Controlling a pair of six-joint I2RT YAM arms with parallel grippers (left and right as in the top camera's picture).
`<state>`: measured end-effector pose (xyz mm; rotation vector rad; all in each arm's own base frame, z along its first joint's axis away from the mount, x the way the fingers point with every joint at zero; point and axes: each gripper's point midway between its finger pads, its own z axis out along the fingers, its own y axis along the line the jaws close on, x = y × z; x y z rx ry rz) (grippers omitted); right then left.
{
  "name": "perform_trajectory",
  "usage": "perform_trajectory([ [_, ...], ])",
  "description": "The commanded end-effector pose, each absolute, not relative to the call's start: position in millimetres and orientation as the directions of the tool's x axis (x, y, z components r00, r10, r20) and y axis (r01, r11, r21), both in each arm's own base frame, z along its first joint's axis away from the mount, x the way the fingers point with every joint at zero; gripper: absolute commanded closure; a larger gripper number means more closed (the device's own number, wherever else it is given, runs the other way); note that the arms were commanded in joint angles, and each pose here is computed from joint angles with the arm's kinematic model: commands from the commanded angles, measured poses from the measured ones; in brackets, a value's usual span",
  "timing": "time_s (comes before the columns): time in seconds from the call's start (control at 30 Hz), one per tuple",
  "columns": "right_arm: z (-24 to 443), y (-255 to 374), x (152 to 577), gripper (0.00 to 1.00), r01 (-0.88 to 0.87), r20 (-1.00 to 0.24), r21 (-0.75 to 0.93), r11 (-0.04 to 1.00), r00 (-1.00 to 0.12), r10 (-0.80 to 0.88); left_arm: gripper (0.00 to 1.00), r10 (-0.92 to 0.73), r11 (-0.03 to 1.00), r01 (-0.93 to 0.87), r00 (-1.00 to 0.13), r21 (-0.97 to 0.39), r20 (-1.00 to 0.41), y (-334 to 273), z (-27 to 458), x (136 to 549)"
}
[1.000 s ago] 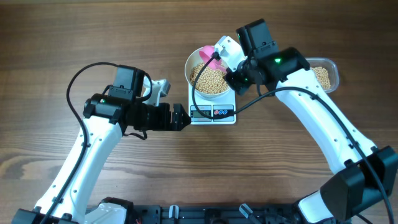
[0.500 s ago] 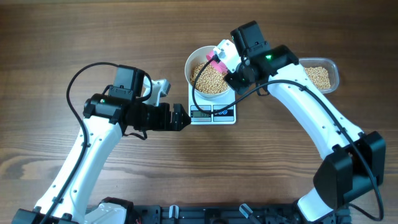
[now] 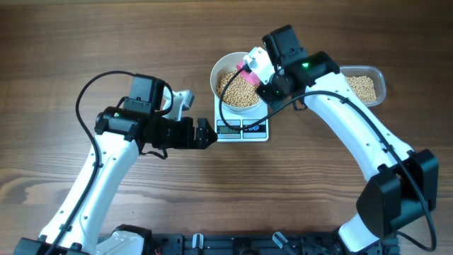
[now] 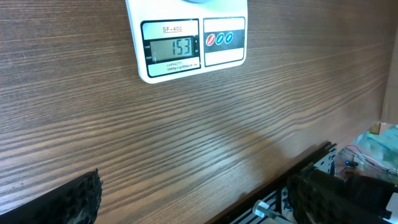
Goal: Scoop item into bowl and weigh 150g on scale
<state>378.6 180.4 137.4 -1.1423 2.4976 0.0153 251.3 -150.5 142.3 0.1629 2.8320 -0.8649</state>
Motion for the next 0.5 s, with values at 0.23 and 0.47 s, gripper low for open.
perform_trajectory([
  [0.23,116.4,178.8,374.9,0.96,-0.737,-0.303,-0.136,0.662,-0.606,-0.736,0.0,0.051,0.831,0.152,-0.979,-0.536,-0.198,-149.4,141.2,251.8],
  [0.47,115.7,183.7,372.6,0.96,-0.737,-0.308,-0.12,0.665,-0.609,-0.731,0.0,0.051,0.831,0.151,-0.979,-0.536,-0.198,-149.4,141.2,251.7],
])
